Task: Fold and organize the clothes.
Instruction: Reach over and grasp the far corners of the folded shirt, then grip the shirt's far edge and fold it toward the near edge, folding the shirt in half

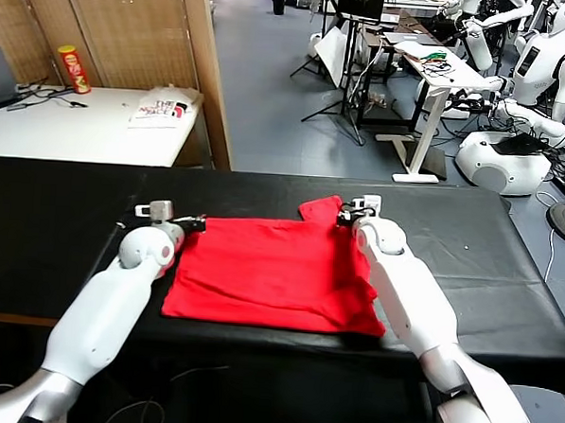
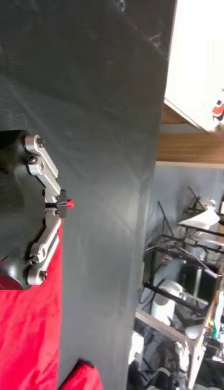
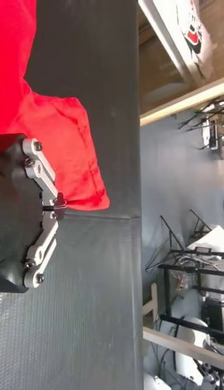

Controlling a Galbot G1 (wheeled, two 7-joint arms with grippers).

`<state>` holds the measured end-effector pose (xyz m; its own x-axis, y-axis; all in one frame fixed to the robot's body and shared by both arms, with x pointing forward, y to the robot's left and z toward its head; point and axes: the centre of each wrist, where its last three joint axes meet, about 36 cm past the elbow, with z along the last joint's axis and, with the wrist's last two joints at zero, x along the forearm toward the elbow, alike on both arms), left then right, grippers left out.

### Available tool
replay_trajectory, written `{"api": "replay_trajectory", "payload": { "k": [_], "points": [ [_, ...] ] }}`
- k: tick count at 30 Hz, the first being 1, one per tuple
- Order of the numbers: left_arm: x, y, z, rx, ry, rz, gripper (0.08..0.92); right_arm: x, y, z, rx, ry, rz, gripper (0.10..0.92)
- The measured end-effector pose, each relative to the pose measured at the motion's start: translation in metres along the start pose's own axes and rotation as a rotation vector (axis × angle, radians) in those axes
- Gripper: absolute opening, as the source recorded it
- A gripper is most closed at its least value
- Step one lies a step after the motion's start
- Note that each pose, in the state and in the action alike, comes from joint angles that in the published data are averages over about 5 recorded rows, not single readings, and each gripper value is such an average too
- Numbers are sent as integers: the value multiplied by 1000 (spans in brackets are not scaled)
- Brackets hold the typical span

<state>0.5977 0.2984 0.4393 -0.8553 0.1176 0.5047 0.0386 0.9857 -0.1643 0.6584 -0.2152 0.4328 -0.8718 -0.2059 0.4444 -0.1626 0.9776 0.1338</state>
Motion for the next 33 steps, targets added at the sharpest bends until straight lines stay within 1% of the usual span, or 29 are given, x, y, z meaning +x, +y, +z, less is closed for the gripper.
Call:
{"api": "replay_trajectory", "payload": {
  "k": [4, 8, 14, 18, 25, 33],
  "points": [
    [8, 3, -1, 8, -9, -2, 128, 17, -7, -1, -11, -50, -48, 128],
    [22, 7, -3, 11, -25, -2, 128, 39, -20, -1, -5, -87, -57, 128],
    [60, 12, -4, -18, -75, -2, 128, 69, -33, 6, 22, -108, -52, 128],
    [87, 15, 5, -50, -87, -8, 128, 85, -36, 14, 34, -108, -59, 128],
    [123, 19, 23, -108, -82, -21, 128, 120, -31, 28, 51, -76, -52, 128],
    [158, 14, 37, -148, -74, -32, 128, 166, -23, 40, 117, 3, -7, 128]
  ]
}}
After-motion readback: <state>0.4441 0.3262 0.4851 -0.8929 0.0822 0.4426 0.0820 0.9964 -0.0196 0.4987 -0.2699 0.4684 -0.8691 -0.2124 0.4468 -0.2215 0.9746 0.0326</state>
